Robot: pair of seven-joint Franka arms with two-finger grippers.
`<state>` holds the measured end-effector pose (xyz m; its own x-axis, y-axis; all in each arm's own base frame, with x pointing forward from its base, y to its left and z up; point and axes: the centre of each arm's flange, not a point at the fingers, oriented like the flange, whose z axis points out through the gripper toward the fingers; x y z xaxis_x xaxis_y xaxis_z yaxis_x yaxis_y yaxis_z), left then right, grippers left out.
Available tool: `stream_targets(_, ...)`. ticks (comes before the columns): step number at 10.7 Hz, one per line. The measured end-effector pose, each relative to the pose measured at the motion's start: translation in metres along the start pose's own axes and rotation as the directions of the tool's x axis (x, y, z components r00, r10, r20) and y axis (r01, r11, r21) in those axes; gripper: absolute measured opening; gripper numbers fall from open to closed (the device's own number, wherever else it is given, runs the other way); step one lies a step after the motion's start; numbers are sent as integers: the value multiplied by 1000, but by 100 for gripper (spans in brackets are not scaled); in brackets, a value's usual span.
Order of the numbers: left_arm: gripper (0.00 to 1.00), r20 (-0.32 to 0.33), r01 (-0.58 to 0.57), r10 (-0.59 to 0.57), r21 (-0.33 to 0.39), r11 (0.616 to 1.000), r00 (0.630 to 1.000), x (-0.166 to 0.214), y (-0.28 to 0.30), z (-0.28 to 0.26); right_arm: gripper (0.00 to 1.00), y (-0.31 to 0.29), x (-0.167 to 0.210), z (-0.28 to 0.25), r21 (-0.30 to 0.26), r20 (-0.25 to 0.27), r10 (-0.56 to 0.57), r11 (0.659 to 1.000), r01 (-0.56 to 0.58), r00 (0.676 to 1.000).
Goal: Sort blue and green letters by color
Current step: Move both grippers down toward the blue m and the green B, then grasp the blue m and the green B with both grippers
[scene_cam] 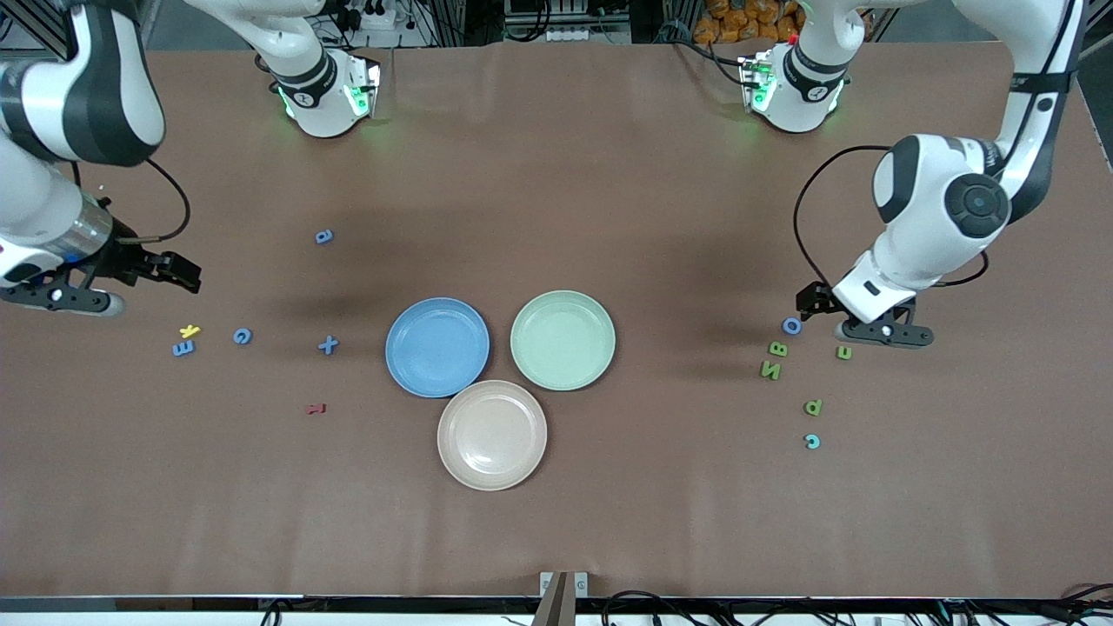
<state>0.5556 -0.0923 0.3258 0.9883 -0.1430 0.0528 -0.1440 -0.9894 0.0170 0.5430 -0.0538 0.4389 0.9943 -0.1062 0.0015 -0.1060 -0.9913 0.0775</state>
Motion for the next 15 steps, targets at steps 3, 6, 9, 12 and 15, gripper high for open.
stream_targets(3,100,-3,-26,26,-4,1000,1000,-1,11,29,100,74,-14,73,0,-15,-116,993,116,993)
stream_targets(6,100,-20,-80,81,27,996,997,0,12,58,100,148,-16,133,-6,-34,-282,959,282,959)
stream_targets(9,98,-26,-85,85,17,996,996,0,14,88,100,162,-11,193,-12,-59,-367,930,367,928)
stream_targets(12,91,-26,-79,79,4,997,996,-2,12,118,100,146,8,230,11,-53,-420,907,421,906)
stream_targets(15,88,-17,-72,72,-1,997,997,-4,10,130,100,136,23,262,36,-41,-436,899,437,899)
